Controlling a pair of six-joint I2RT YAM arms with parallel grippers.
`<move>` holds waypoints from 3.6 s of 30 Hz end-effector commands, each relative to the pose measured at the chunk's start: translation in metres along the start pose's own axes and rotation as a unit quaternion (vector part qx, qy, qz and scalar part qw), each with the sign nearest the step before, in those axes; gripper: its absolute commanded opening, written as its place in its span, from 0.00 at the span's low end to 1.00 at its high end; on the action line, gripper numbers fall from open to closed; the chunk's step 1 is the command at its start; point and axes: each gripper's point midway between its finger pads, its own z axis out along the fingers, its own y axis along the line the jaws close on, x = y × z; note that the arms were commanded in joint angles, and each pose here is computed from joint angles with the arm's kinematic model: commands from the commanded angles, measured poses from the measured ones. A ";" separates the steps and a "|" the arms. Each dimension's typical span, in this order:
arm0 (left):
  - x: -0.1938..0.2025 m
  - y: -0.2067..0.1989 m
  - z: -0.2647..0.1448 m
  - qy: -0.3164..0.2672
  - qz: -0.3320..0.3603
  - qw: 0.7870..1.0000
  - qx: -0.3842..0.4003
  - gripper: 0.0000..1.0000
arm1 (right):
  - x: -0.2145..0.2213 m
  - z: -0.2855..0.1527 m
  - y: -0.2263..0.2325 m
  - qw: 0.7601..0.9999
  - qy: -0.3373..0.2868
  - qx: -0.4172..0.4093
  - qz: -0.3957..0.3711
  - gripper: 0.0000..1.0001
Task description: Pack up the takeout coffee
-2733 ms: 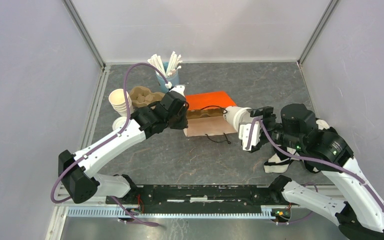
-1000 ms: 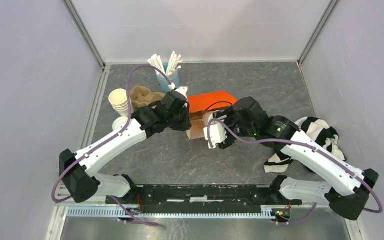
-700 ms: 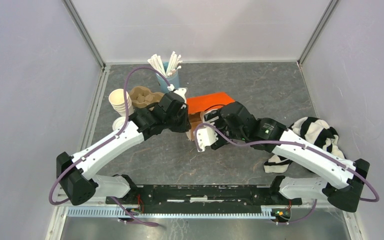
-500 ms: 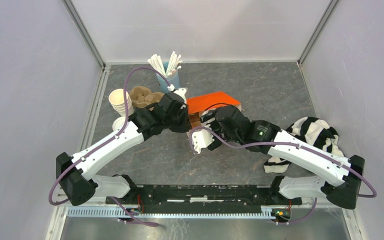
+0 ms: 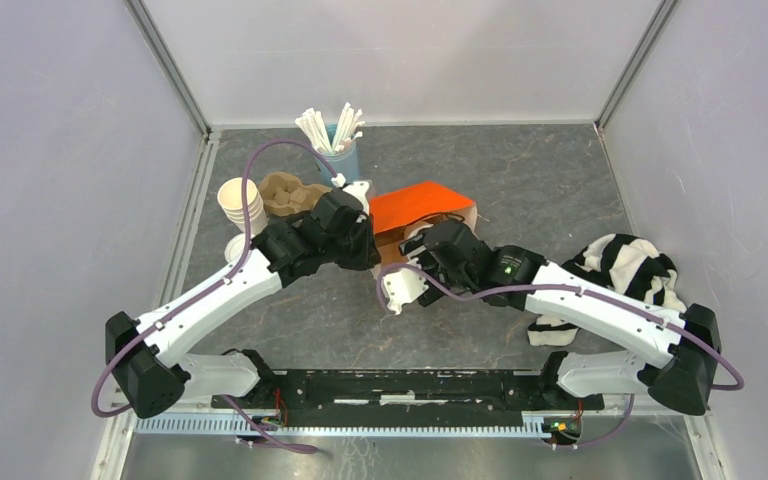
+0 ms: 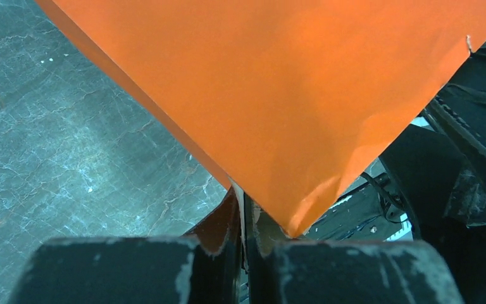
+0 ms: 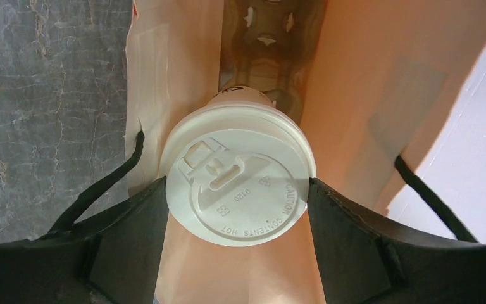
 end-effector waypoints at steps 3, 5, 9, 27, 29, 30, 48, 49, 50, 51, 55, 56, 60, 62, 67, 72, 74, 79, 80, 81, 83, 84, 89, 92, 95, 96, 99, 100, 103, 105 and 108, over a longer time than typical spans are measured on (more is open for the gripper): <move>-0.008 -0.011 -0.010 -0.021 0.012 0.999 0.032 0.09 | 0.005 -0.004 -0.020 0.999 -0.016 0.031 0.007 0.27; -0.007 -0.012 -0.010 -0.019 0.015 0.999 0.035 0.09 | 0.006 -0.004 -0.028 0.999 -0.019 0.030 0.006 0.27; -0.003 -0.012 -0.010 -0.014 0.019 0.999 0.038 0.09 | 0.000 -0.001 -0.034 0.999 -0.032 0.021 0.002 0.26; 0.000 -0.014 -0.014 -0.010 0.034 0.998 0.052 0.07 | 0.019 0.030 -0.022 0.999 -0.034 0.012 -0.001 0.26; 0.000 -0.014 -0.014 -0.010 0.034 0.998 0.052 0.07 | 0.016 0.030 -0.020 0.999 -0.047 0.010 0.004 0.26; 0.000 -0.014 -0.014 -0.011 0.033 0.998 0.053 0.07 | 0.016 0.031 -0.017 0.999 -0.048 0.006 0.004 0.26; 0.003 -0.013 -0.012 -0.009 0.031 0.998 0.053 0.06 | 0.039 0.047 -0.031 0.999 -0.038 0.018 0.021 0.26; 0.003 -0.013 -0.012 -0.008 0.030 0.998 0.053 0.06 | 0.039 0.050 -0.029 0.999 -0.037 0.017 0.022 0.26; 0.003 -0.013 -0.011 -0.008 0.029 0.998 0.052 0.06 | 0.039 0.053 -0.026 0.999 -0.039 0.015 0.023 0.26; 0.004 -0.012 -0.011 -0.008 0.028 0.998 0.051 0.06 | 0.037 0.053 -0.026 0.999 -0.043 0.016 0.026 0.26; 0.004 -0.012 -0.010 -0.007 0.027 0.998 0.050 0.06 | 0.036 0.052 -0.030 0.998 -0.047 0.029 0.038 0.26; 0.004 -0.012 -0.010 -0.006 0.028 0.998 0.050 0.06 | 0.038 0.051 -0.031 0.998 -0.044 0.036 0.040 0.26; 0.004 -0.013 -0.010 -0.006 0.027 0.998 0.052 0.06 | 0.047 0.054 -0.031 0.998 -0.026 0.046 0.037 0.26; 0.003 -0.014 -0.009 -0.005 0.026 0.998 0.053 0.06 | 0.049 0.058 -0.029 0.998 -0.025 0.041 0.040 0.26; 0.003 -0.014 -0.009 -0.004 0.026 0.998 0.053 0.06 | 0.055 0.061 -0.033 0.997 -0.017 0.053 0.047 0.25; 0.002 -0.015 -0.011 -0.003 0.026 0.998 0.054 0.06 | 0.055 0.065 -0.033 0.997 -0.022 0.054 0.053 0.25; 0.002 -0.015 -0.011 -0.003 0.027 0.998 0.054 0.06 | 0.054 0.068 -0.032 0.997 -0.023 0.050 0.054 0.25; 0.003 -0.014 -0.012 -0.002 0.029 0.998 0.053 0.06 | 0.050 0.072 -0.032 0.997 -0.033 0.047 0.058 0.25; 0.003 -0.014 -0.012 -0.002 0.029 0.998 0.053 0.06 | 0.050 0.073 -0.031 0.997 -0.033 0.044 0.059 0.25; 0.003 -0.014 -0.012 -0.002 0.029 0.998 0.053 0.06 | 0.050 0.075 -0.029 0.997 -0.034 0.039 0.058 0.25; 0.003 -0.014 -0.013 -0.003 0.029 0.998 0.053 0.06 | 0.051 0.077 -0.027 0.997 -0.033 0.038 0.060 0.26; 0.003 -0.014 -0.013 -0.002 0.029 0.998 0.052 0.06 | 0.050 0.077 -0.028 0.997 -0.035 0.041 0.062 0.25; 0.004 -0.014 -0.012 0.000 0.029 0.998 0.052 0.06 | 0.047 0.082 -0.029 0.995 -0.047 0.043 0.070 0.25; 0.003 -0.015 -0.012 0.001 0.030 0.998 0.053 0.06 | 0.047 0.084 -0.034 0.994 -0.049 0.059 0.078 0.26; 0.003 -0.017 -0.011 0.003 0.029 0.998 0.056 0.06 | 0.048 0.087 -0.034 0.994 -0.045 0.054 0.080 0.26; 0.003 -0.018 -0.011 0.005 0.028 0.998 0.059 0.06 | 0.048 0.088 -0.032 0.995 -0.045 0.048 0.080 0.26; 0.002 -0.022 -0.013 0.010 0.022 0.998 0.065 0.06 | 0.048 0.086 -0.032 0.994 -0.045 0.050 0.082 0.26; 0.003 -0.024 -0.013 0.013 0.019 0.997 0.069 0.06 | 0.048 0.084 -0.033 0.994 -0.047 0.051 0.085 0.26; 0.003 -0.030 -0.016 0.018 0.009 0.996 0.084 0.06 | 0.046 0.080 -0.031 0.993 -0.051 0.046 0.094 0.27; 0.004 -0.034 -0.018 0.022 0.004 0.996 0.092 0.06 | 0.046 0.077 -0.030 0.992 -0.052 0.049 0.103 0.27; 0.003 -0.040 -0.021 0.027 -0.002 0.994 0.104 0.06 | 0.045 0.073 -0.024 0.991 -0.058 0.050 0.111 0.28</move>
